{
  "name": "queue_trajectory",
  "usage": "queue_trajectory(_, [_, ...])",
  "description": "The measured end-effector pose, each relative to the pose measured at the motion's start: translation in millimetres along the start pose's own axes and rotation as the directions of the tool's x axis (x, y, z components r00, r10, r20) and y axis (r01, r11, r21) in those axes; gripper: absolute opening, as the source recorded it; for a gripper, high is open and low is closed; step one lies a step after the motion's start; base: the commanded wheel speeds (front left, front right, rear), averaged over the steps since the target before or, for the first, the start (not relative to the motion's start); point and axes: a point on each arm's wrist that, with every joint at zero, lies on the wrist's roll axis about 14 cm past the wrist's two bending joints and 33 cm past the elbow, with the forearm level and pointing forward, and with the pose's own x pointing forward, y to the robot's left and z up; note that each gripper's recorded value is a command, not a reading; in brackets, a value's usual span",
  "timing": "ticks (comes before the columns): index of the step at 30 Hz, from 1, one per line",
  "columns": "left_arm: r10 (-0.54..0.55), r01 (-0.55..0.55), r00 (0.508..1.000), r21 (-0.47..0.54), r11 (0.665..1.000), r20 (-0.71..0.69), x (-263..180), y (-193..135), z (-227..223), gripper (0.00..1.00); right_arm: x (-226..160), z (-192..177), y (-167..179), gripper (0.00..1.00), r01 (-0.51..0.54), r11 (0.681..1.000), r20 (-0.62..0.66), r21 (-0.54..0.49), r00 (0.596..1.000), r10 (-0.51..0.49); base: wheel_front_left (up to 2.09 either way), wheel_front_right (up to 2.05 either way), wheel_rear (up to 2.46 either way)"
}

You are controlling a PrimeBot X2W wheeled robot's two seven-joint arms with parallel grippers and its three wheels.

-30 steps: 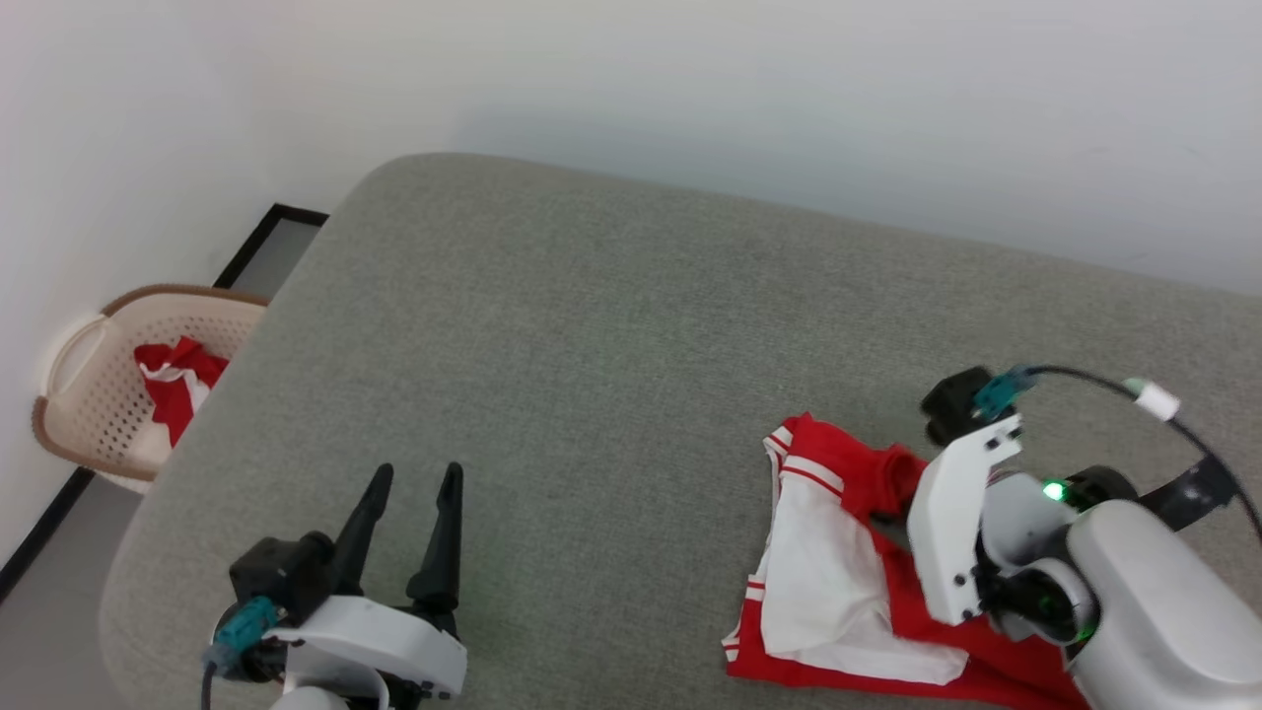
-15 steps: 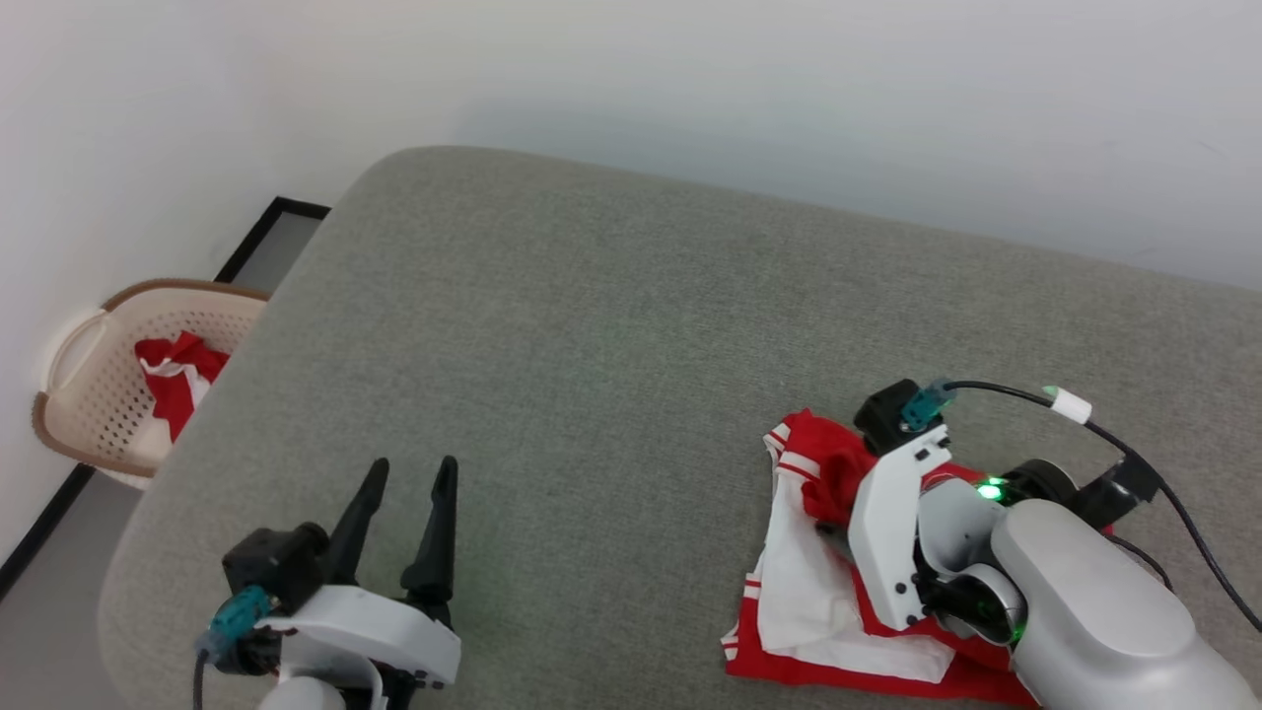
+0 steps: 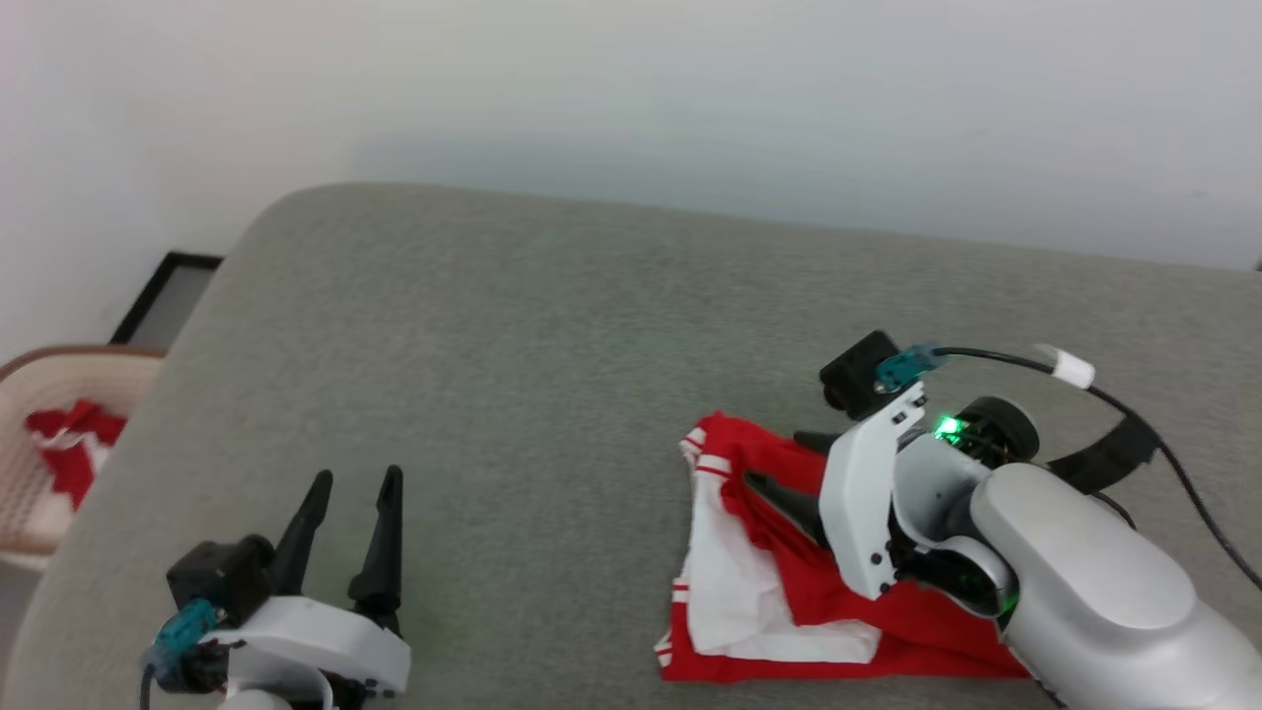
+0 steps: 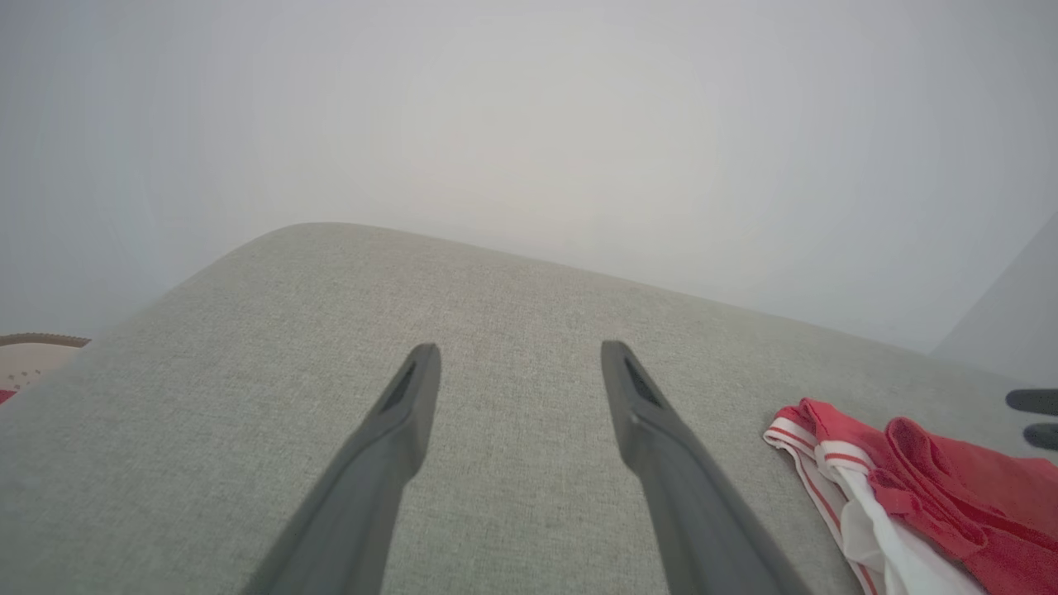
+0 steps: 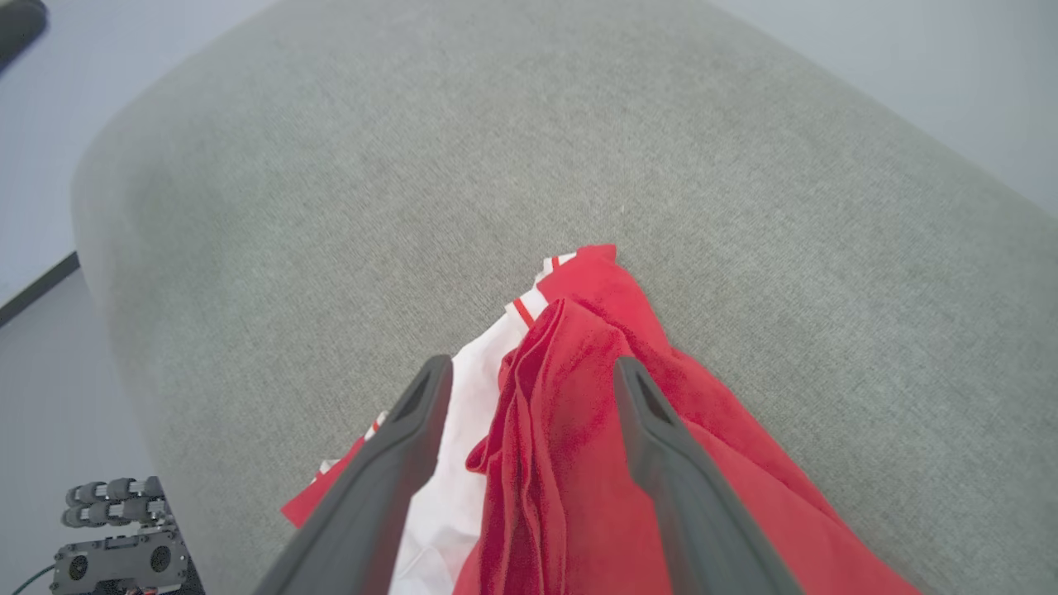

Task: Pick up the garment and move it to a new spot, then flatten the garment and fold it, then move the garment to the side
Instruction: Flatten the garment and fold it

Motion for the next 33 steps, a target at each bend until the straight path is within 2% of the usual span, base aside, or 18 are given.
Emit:
queue_trajectory(4, [-0.043,0.043,0.999,0.010,0.999,-0.015,6,-12,-5,1.00,-25,13,-18,1.00,0.056,0.998,0.103,0.008,0.993,-0.056,0.00,0.00,0.00])
queue_trajectory(10, [-0.101,0.102,0.995,0.031,0.994,-0.025,16,-28,-7,1.00,-74,14,-60,1.00,0.189,0.980,0.237,0.066,0.951,-0.199,0.00,0.00,0.00])
queue_trajectory(14, [-0.143,0.145,0.989,0.058,0.988,-0.034,20,-40,-10,1.00,-113,7,-88,1.00,0.292,0.950,0.316,0.106,0.897,-0.311,0.00,0.00,0.00])
queue_trajectory(19, [-0.174,0.175,0.985,0.073,0.982,-0.025,24,-50,-7,1.00,-161,-7,-115,1.00,0.402,0.896,0.415,0.188,0.795,-0.443,0.00,0.00,0.00])
queue_trajectory(23, [-0.179,0.179,0.984,0.083,0.980,-0.005,26,-53,-1,1.00,-191,-26,-129,1.00,0.477,0.847,0.442,0.233,0.724,-0.530,0.00,0.00,0.00])
queue_trajectory(27, [-0.173,0.173,0.985,0.088,0.981,-0.003,23,-50,0,1.00,-207,-43,-133,1.00,0.510,0.813,0.451,0.280,0.678,-0.580,0.00,0.00,0.00])
queue_trajectory(33, [-0.151,0.151,0.988,0.101,0.983,-0.001,15,-41,0,1.00,-218,-64,-134,1.00,0.537,0.780,0.453,0.322,0.635,-0.625,0.00,0.00,0.00])
